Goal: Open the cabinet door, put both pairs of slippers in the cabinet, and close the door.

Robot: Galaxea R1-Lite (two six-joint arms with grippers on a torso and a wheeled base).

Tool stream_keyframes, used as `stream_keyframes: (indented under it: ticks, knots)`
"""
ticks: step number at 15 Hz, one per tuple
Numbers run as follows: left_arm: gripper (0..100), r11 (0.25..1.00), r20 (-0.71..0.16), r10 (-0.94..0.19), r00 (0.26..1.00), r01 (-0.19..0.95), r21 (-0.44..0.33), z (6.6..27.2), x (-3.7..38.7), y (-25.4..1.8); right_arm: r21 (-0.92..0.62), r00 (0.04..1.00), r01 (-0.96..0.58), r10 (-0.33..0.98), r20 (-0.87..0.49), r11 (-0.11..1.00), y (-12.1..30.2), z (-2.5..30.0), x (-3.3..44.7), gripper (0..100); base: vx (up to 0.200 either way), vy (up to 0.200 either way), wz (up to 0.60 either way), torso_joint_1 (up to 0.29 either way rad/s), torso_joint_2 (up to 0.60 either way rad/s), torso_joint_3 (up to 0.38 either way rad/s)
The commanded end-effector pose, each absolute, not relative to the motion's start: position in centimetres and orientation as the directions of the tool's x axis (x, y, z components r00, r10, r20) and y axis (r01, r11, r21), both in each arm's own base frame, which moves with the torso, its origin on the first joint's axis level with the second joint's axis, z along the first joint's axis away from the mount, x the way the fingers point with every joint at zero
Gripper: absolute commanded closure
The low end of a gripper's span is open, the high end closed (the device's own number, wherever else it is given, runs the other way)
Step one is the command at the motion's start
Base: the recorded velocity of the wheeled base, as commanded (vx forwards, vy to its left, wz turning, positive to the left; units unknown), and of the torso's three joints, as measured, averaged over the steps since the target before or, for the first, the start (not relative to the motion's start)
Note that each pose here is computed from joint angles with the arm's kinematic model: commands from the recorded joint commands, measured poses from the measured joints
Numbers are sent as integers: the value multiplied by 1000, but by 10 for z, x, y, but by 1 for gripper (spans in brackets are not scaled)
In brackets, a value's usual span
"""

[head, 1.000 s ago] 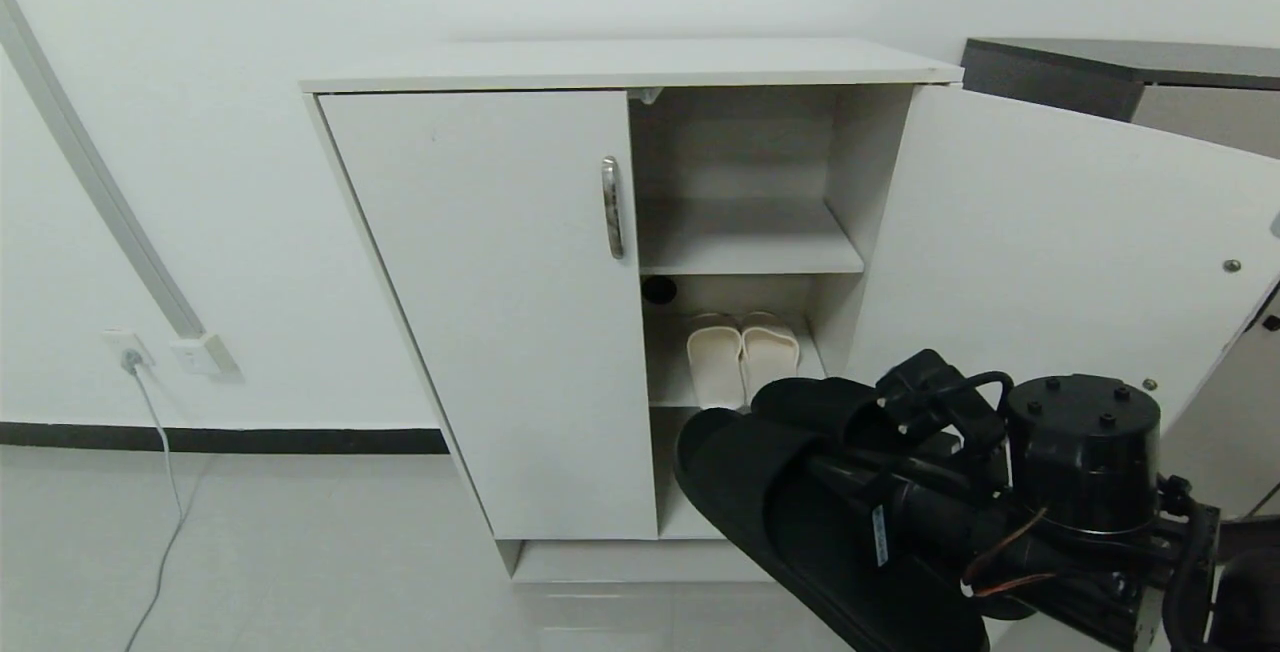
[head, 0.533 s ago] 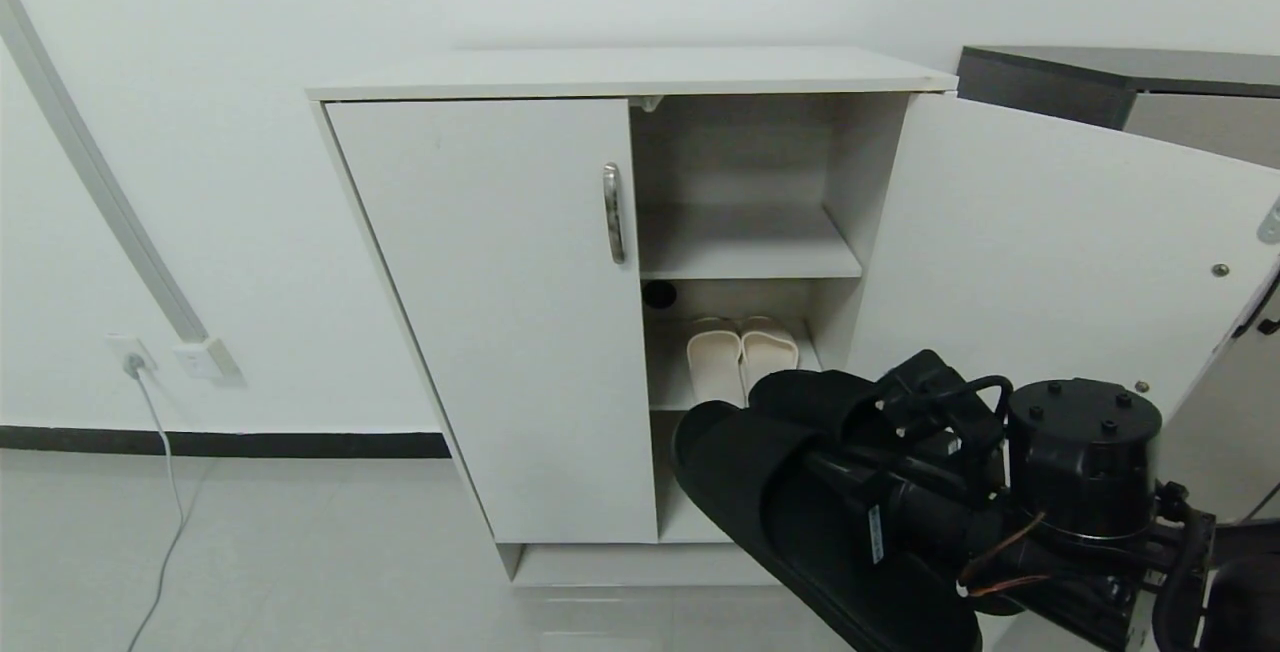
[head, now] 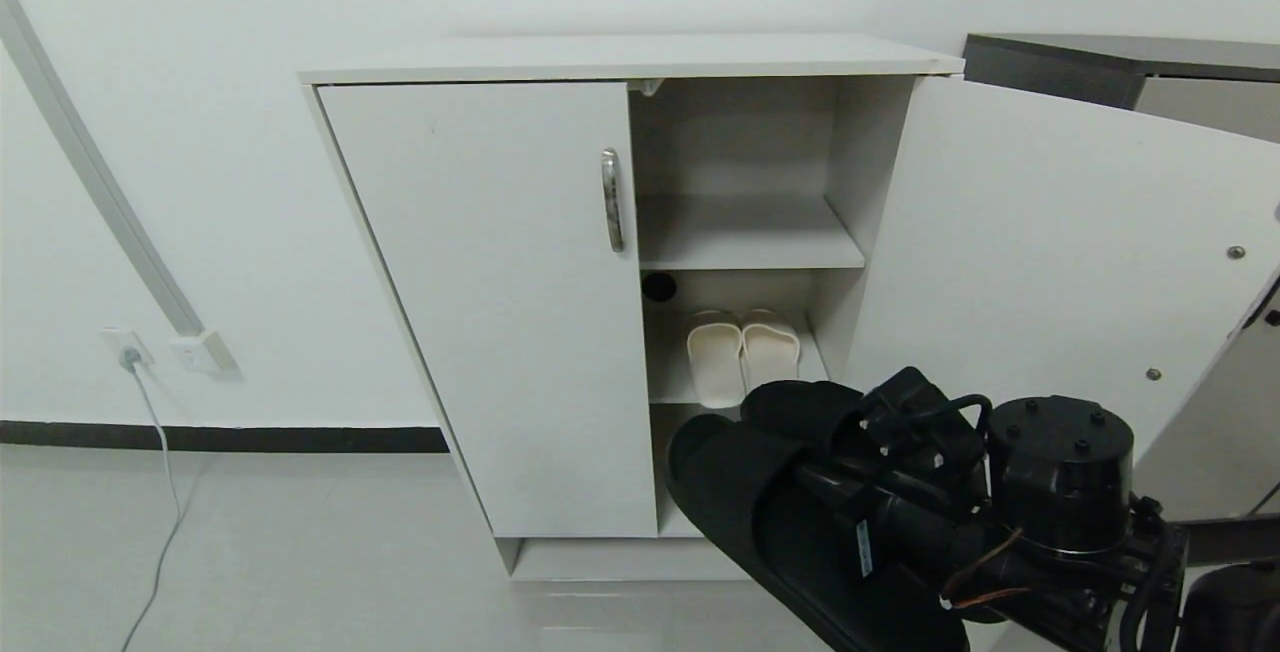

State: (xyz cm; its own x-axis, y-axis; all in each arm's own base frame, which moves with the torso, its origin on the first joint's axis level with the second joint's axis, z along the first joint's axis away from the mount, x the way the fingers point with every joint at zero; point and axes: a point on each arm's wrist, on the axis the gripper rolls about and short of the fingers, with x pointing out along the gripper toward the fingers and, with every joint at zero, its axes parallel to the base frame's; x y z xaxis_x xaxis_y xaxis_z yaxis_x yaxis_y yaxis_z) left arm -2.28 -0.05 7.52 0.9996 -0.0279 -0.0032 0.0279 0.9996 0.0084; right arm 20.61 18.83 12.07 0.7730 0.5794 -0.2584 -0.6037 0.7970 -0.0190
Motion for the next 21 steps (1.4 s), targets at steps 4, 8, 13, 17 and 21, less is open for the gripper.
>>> stream_keyframes:
  ticks: [4,8,13,17,21]
  knots:
    - [100,1000,-3,-28,1000,28,9,75,-23,-1,-40,873,-462,447,-194,886,235,109,221,100,0,0,0,0,0,0]
    - [100,1000,-3,-28,1000,28,9,75,-23,-1,-35,958,-210,198,-208,977,273,105,248,100,0,0,0,0,0,0]
    - [100,1000,-3,-29,1000,29,11,75,-23,-1,-9,965,-83,78,-251,997,286,149,255,100,0,0,0,0,0,0]
    - [100,1000,-3,-29,1000,29,9,75,-23,-1,38,986,5,1,-169,999,295,187,263,100,0,0,0,0,0,0]
    - [100,1000,-3,-29,1000,29,9,75,-23,-1,7,994,24,-23,-104,1000,290,195,275,100,0,0,0,0,0,0]
